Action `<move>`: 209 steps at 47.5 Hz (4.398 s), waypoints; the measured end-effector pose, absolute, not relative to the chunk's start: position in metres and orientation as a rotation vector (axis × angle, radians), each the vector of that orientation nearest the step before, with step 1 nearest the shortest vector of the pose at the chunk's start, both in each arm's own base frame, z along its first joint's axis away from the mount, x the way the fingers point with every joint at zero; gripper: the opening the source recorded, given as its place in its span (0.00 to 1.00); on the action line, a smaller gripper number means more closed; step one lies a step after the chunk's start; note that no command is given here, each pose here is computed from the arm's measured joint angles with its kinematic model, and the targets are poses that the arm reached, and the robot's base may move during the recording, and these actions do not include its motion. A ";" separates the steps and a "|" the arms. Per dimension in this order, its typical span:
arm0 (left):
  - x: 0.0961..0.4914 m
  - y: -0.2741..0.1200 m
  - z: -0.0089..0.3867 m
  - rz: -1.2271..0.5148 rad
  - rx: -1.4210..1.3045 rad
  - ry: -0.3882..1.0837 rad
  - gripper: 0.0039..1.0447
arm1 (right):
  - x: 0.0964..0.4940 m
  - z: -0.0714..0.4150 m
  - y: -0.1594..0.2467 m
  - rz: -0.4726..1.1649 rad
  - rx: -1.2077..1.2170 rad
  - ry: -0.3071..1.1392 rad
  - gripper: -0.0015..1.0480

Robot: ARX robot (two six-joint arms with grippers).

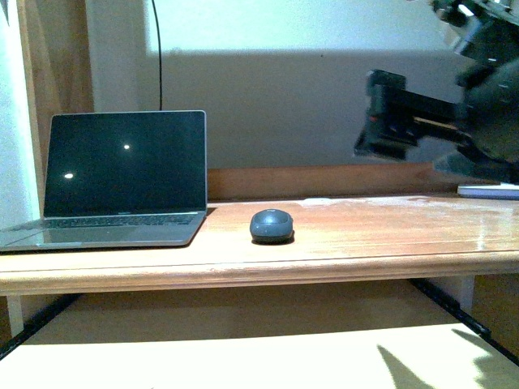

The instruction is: Place mouse

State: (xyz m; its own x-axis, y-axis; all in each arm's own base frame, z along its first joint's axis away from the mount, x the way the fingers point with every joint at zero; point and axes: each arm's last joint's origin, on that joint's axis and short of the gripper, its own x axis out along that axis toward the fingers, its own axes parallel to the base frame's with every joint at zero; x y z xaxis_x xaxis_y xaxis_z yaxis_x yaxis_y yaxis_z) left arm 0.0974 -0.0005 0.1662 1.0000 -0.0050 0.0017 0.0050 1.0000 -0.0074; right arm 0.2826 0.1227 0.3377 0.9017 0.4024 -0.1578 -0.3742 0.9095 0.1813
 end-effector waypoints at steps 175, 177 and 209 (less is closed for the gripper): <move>0.097 0.000 0.166 -0.005 -0.007 -0.002 0.93 | 0.098 0.212 0.021 0.019 0.087 0.005 0.65; 0.097 -0.001 0.166 -0.005 -0.007 -0.002 0.93 | 0.098 0.207 0.020 0.011 0.062 0.010 0.59; 0.097 0.000 0.166 -0.005 -0.007 -0.002 0.93 | 0.098 0.176 0.000 0.002 0.006 0.008 0.03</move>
